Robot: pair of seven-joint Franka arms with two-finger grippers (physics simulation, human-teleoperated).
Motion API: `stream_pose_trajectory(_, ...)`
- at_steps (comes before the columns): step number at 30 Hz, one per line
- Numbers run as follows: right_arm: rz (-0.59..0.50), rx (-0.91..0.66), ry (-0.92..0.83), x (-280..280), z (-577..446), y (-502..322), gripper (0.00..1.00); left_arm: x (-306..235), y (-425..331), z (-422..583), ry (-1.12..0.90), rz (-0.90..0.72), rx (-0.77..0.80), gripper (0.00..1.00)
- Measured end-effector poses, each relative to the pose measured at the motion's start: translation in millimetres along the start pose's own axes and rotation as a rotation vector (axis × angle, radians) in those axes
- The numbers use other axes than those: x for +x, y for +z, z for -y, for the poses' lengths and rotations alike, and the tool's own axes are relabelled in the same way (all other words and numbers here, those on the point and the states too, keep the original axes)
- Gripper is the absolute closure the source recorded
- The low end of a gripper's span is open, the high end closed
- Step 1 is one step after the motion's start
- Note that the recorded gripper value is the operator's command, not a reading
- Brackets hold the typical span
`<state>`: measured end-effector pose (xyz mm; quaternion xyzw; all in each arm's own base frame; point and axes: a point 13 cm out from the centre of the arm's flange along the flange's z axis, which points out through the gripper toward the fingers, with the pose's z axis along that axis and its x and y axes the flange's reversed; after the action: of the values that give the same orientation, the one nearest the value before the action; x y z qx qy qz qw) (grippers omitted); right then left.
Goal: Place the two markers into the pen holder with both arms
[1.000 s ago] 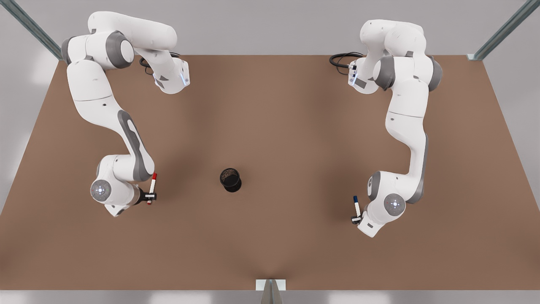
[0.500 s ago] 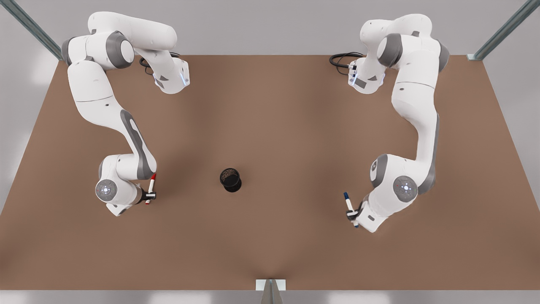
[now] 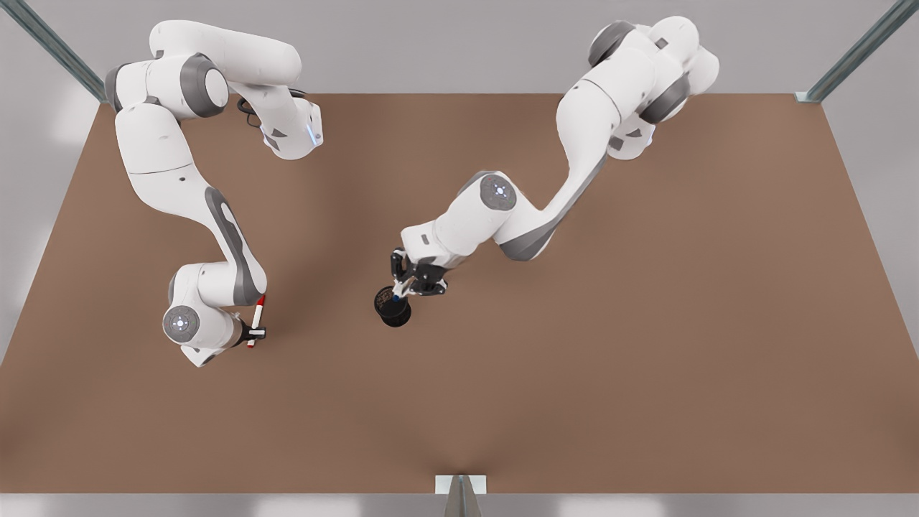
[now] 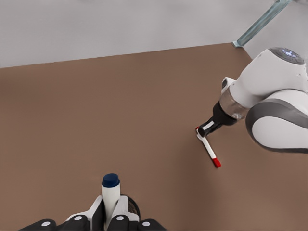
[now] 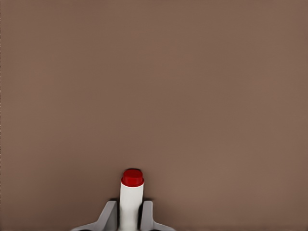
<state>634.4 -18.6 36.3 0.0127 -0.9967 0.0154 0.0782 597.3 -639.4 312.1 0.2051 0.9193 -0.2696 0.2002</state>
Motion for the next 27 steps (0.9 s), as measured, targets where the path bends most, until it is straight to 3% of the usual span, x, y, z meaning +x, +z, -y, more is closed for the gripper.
stream_pose_trajectory(11,0.014,0.001,0.004,-3.2,-1.6,-11.4,0.67,0.8,63.7,27.8,0.154,0.381,0.113,0.79)
stream_pose_trajectory(27,0.092,-0.009,-0.035,-10.7,-43.7,-127.1,0.71,47.6,99.5,-0.7,0.292,0.458,0.074,0.79)
